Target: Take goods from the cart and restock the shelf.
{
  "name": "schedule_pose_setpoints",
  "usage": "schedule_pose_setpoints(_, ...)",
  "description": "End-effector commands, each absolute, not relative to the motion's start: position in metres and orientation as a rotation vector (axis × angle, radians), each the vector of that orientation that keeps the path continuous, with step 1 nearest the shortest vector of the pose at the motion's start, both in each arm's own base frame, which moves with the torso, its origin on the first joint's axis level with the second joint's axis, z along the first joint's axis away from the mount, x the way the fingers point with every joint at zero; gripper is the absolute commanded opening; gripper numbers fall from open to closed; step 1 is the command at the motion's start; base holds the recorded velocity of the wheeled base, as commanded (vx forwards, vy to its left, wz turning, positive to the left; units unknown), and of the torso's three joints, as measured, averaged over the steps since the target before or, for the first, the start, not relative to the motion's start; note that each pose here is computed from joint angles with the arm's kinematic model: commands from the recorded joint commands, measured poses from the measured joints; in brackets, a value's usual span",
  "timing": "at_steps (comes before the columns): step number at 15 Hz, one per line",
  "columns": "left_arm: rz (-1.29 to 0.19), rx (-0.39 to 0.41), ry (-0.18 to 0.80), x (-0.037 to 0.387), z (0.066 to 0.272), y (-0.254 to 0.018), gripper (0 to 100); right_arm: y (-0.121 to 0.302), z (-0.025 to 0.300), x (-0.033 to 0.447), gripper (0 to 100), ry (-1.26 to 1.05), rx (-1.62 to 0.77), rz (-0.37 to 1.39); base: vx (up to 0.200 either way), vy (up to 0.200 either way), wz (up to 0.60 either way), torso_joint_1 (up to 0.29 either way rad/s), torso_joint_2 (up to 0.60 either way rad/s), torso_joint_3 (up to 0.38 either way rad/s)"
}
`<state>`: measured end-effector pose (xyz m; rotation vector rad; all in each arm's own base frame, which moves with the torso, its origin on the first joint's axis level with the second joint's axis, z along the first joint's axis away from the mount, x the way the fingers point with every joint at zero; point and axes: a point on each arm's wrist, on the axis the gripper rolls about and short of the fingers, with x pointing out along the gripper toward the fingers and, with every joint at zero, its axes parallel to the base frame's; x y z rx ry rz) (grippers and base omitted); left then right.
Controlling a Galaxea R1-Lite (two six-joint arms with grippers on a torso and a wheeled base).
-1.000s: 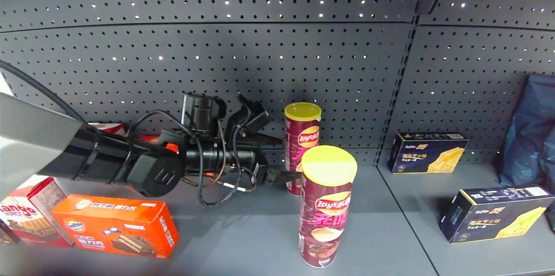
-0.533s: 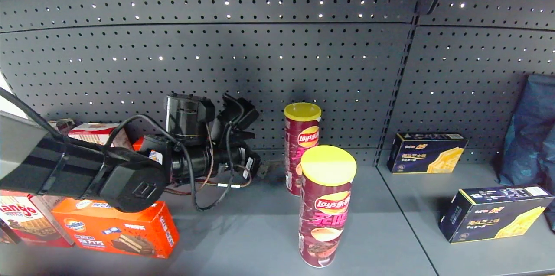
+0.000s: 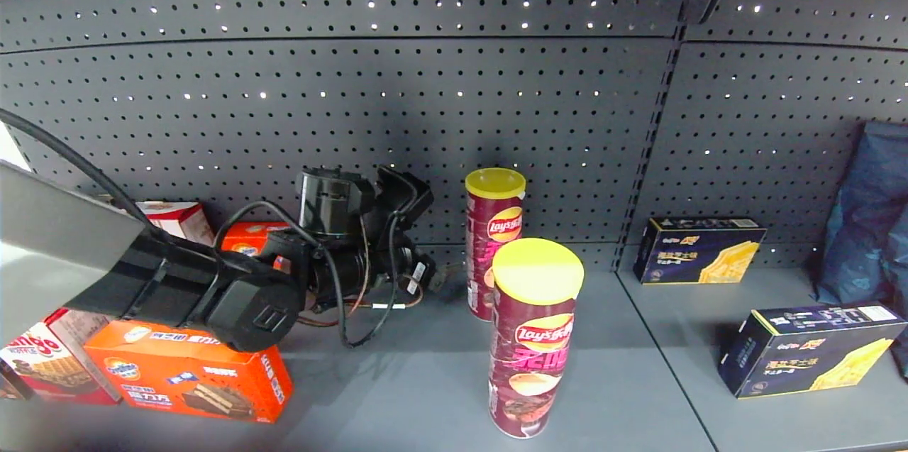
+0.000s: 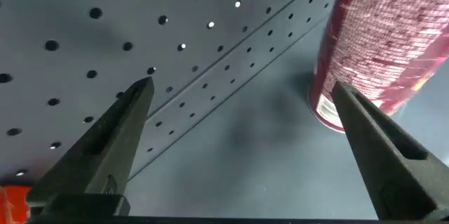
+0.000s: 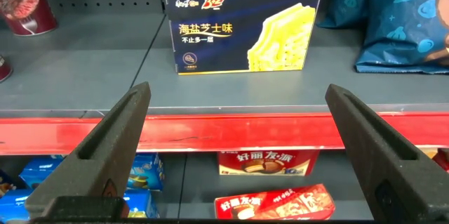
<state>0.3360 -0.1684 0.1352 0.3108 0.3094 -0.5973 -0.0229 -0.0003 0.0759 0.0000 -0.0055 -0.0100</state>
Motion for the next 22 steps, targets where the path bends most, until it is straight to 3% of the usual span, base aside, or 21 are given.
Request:
schedule_pose_setpoints(1, -0.601, 0.315, 0.329, 0.341, 0.125, -0.172, 100, 0.0, 0.076, -0.023, 100, -0.005, 0.0, -0.009, 0.0, 0.0, 0.0, 0.0, 0.0, 0.0)
schedule_pose_setpoints(15, -0.623, 0.322, 0.322, 0.347, 0.118, -0.187, 100, 0.0, 0.076, -0.023, 100, -0.005, 0.0, -0.011, 0.0, 0.0, 0.0, 0.0, 0.0, 0.0)
schedule_pose_setpoints(18, -0.596, 0.308, 0.242, 0.341, 0.144, -0.179, 100, 0.0, 0.076, -0.023, 100, -0.005, 0.0, -0.011, 0.0, 0.0, 0.0, 0.0, 0.0, 0.0)
schedule_pose_setpoints(19, -0.58, 0.3, 0.2, 0.329, 0.166, -0.167, 100, 0.0, 0.076, -0.023, 100, -0.005, 0.0, -0.011, 0.0, 0.0, 0.0, 0.0, 0.0, 0.0)
schedule_pose_setpoints(22, -0.558, 0.296, 0.176, 0.275, 0.19, -0.139, 100, 0.0, 0.076, -0.023, 100, -0.005, 0.0, -0.011, 0.0, 0.0, 0.0, 0.0, 0.0, 0.0)
